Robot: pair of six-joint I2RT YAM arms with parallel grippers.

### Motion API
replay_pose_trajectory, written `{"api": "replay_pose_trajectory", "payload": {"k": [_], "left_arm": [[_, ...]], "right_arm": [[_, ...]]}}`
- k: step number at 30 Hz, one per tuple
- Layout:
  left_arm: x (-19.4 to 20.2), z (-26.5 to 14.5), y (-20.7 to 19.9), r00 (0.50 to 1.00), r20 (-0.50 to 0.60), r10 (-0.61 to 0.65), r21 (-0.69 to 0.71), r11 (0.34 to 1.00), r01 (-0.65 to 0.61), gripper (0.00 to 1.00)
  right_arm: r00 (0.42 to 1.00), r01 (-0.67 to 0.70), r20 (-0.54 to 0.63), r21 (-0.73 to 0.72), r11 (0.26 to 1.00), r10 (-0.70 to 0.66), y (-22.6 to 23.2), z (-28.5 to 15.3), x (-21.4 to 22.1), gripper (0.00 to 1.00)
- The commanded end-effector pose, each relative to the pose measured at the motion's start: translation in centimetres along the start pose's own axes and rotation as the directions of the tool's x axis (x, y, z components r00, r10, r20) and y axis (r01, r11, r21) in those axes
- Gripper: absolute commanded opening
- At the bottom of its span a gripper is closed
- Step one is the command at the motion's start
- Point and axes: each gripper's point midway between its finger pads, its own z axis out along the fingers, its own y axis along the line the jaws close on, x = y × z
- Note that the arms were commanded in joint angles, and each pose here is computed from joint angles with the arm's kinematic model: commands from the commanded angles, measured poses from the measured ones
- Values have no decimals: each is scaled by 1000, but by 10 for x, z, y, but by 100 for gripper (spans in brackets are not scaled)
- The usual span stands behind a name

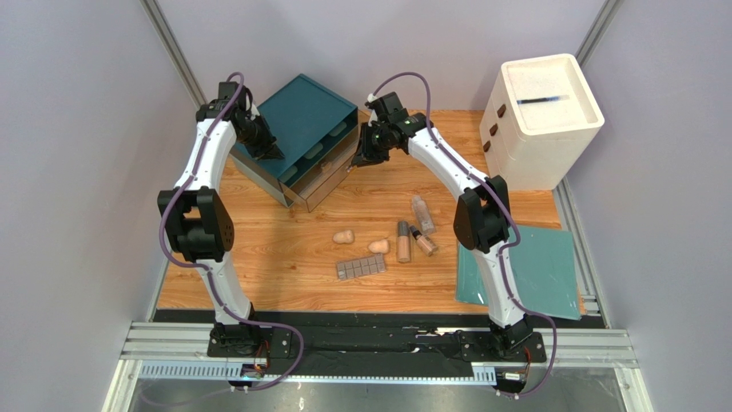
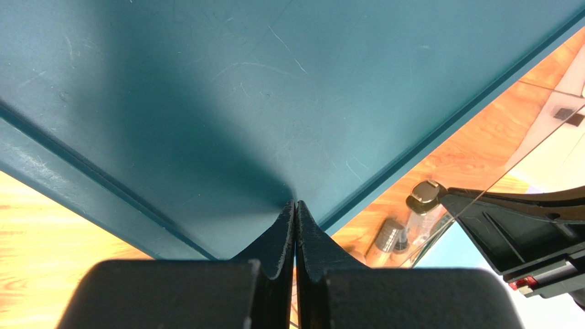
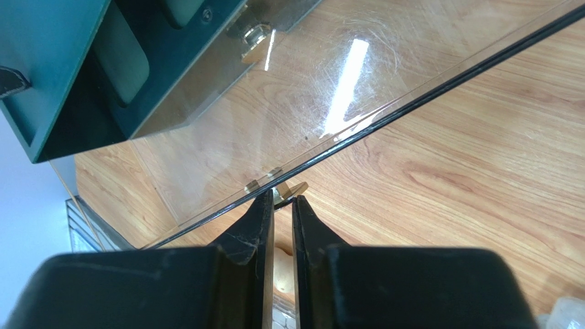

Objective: Organize the makeup

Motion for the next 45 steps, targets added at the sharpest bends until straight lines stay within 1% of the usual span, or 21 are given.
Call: {"api": "replay_pose_trajectory", "payload": {"k": [1,5,6,8,9,11,12,15,16,18,20,22,23,24,27,28,29,30,33,40,45], "left_arm": [[6,10,22,999,-40,9,-85,996,-12,0],[5,9,20,999,-40,18,-74,997,-21,0],[5,10,19,999,-38,33,-66,997,-35,0],[3,9,16,998,-36,53,-52,997,-54,0],[3,8,16,997,-36,64,-49,997,-65,0],[1,5,15,997,-24,75,-48,996,-76,0],[0,4,14,996,-19,82,-46,996,-83,0],[-3,-1,9,994,-3,105,-29,994,-106,0],[-4,-2,8,994,5,111,-24,994,-111,0],[-7,-6,4,992,30,123,-8,992,-123,0],[-10,-8,3,991,48,127,2,992,-127,0],[-10,-8,2,990,49,129,5,992,-129,0],[-9,-8,2,991,46,130,9,991,-130,0],[-8,-7,1,991,41,130,11,991,-131,0],[-4,-4,4,991,23,131,9,991,-131,0],[-3,-3,4,991,17,131,11,991,-131,0],[-3,-2,5,991,15,132,11,991,-132,0],[-2,-2,4,991,11,134,14,991,-135,0],[2,1,6,990,-1,140,19,990,-140,0],[5,2,6,989,-15,148,30,989,-148,0],[7,6,7,990,-26,141,36,989,-140,0]], "right_arm": [[977,55,-212,226,973,-6,-54,-16,54,11],[975,96,-218,222,970,-46,-53,-28,54,18],[981,94,-188,216,972,-54,-49,-33,47,23],[983,100,-170,197,975,-67,-44,-35,44,29],[986,101,-150,189,977,-73,-40,-40,39,37],[989,105,-124,190,976,-83,-35,-46,32,43],[990,110,-112,187,976,-90,-33,-50,29,47],[990,128,-78,202,971,-115,-31,-65,24,54],[989,144,-53,205,968,-136,-28,-77,20,56],[988,152,-50,215,965,-145,-32,-80,23,59],[985,169,-19,208,963,-169,-29,-92,20,60],[985,173,-30,218,960,-171,-35,-92,29,61],[984,174,-5,213,961,-177,-34,-100,26,62],[984,176,-7,216,960,-179,-35,-100,29,63],[987,162,-65,287,944,-150,-65,-96,50,63],[986,159,-99,332,930,-133,-81,-92,62,63],[986,156,-119,359,920,-120,-92,-89,69,64],[986,152,-128,415,897,-108,-108,-89,72,64],[984,125,-171,477,870,-48,-139,-84,91,67],[980,82,-196,525,847,27,-174,-72,106,66],[968,45,-236,501,864,87,-189,-52,119,62]]}}
